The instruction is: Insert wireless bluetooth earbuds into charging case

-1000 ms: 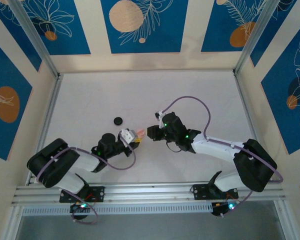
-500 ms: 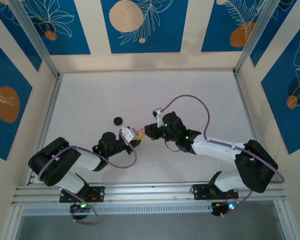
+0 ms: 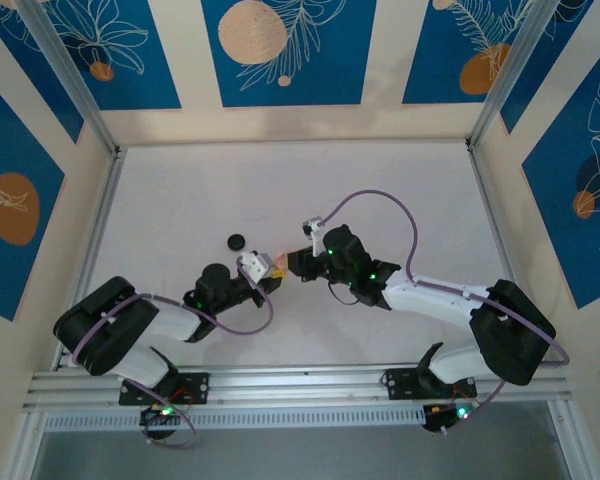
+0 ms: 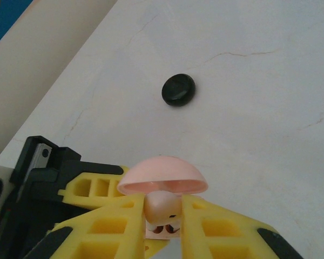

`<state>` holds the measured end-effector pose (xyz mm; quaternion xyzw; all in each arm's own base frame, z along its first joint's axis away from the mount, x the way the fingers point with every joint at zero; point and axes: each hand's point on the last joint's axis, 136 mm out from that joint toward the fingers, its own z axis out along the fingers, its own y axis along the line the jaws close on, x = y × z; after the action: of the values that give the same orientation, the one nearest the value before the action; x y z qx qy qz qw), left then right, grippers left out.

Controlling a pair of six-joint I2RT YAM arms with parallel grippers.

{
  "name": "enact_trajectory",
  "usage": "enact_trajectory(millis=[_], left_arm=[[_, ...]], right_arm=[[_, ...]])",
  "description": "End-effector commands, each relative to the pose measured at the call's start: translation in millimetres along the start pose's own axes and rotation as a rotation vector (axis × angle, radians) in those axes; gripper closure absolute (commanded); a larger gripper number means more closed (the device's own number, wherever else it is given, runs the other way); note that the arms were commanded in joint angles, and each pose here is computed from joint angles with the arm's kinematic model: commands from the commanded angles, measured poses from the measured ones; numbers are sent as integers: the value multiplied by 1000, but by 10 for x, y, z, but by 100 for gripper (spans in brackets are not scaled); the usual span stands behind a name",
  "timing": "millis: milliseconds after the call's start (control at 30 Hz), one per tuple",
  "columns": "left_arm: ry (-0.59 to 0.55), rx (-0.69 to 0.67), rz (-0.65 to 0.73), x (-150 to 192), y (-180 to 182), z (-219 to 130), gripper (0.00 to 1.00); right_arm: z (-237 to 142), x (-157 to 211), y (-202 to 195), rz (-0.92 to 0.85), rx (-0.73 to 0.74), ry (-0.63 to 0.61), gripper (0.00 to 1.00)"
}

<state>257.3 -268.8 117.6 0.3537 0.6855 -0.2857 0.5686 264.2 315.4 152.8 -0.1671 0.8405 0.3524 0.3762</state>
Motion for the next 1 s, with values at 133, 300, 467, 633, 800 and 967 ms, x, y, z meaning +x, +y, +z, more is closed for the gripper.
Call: enact_trajectory(millis=[133, 300, 467, 633, 800, 967], left_arm=[[-117, 20, 0, -370, -44, -8, 91], [-124, 2, -4, -398, -12, -21, 91], [-127, -11, -4, -418, 10, -22, 91], [-131, -18, -2, -438, 20, -25, 91], [-133, -15, -1, -447, 16, -23, 91], [-138, -4, 3, -462, -4, -27, 91]], right_arm=[[8, -10, -29, -46, 34, -23, 80], [-5, 7, 10, -73, 25, -24, 80], [-45, 56, 14, -96, 29, -18, 80], [-87, 82, -9, -110, 41, -14, 80], [-97, 101, 2, -125, 40, -6, 80], [-76, 146, 67, -140, 5, 13, 79]])
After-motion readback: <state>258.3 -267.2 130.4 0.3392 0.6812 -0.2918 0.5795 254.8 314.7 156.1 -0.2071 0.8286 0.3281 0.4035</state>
